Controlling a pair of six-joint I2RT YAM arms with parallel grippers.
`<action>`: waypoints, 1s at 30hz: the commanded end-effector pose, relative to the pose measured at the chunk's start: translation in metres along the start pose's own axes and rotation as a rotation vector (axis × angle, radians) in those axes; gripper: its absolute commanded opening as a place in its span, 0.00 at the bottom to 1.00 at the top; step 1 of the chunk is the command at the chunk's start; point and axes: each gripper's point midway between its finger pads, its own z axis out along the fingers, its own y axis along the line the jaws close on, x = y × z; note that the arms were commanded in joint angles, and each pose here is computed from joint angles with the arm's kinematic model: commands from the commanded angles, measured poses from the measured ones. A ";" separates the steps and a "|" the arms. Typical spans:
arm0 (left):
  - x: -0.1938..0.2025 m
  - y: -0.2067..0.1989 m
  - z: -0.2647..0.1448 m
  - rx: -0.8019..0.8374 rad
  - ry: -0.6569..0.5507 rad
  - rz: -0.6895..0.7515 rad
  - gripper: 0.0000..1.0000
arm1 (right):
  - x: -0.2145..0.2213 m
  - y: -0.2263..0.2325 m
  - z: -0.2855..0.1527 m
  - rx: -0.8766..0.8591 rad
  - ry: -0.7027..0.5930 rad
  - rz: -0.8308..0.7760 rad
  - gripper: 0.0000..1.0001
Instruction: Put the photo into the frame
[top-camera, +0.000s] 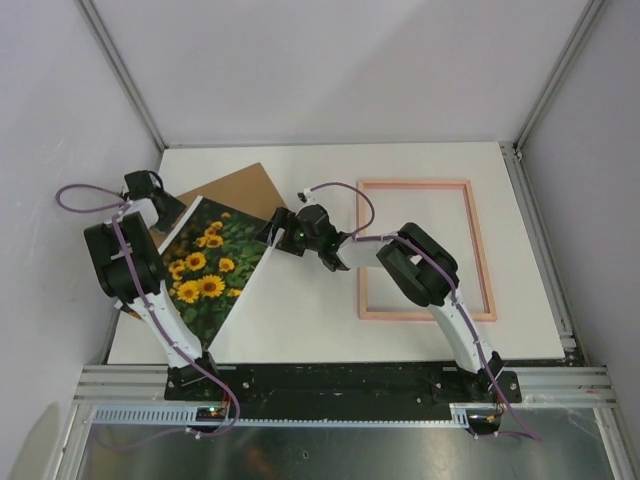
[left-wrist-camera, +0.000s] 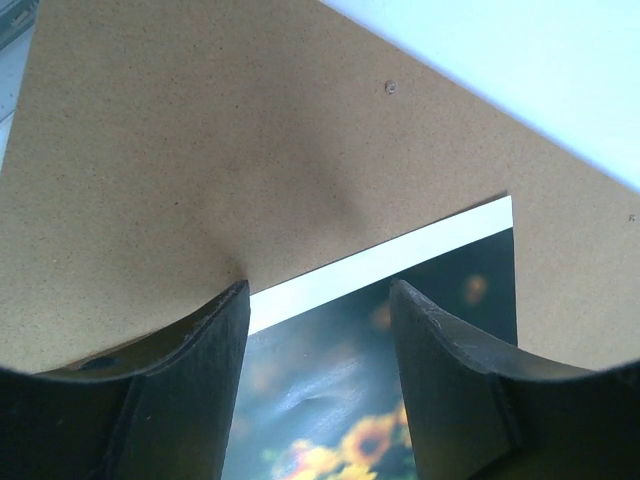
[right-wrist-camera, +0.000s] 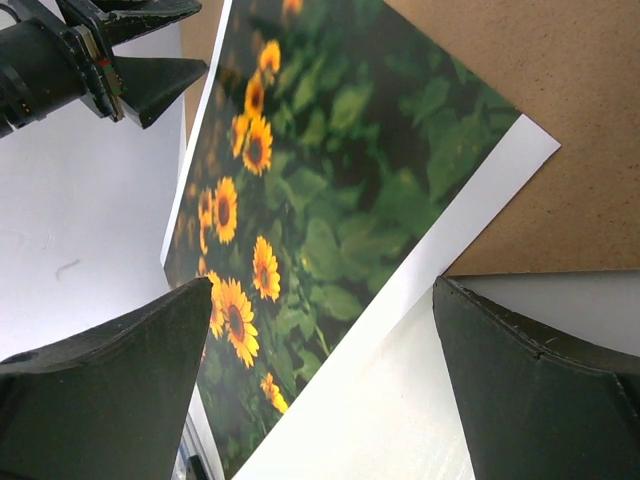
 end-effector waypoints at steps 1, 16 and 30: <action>0.023 0.006 0.011 0.001 0.080 0.009 0.63 | 0.019 -0.009 0.007 0.002 0.052 0.045 0.97; 0.039 0.008 0.006 0.022 0.124 0.020 0.60 | -0.009 0.060 -0.012 -0.280 -0.011 0.112 0.96; 0.053 0.011 -0.006 0.039 0.155 0.010 0.59 | -0.017 0.087 -0.027 -0.393 -0.048 0.137 0.95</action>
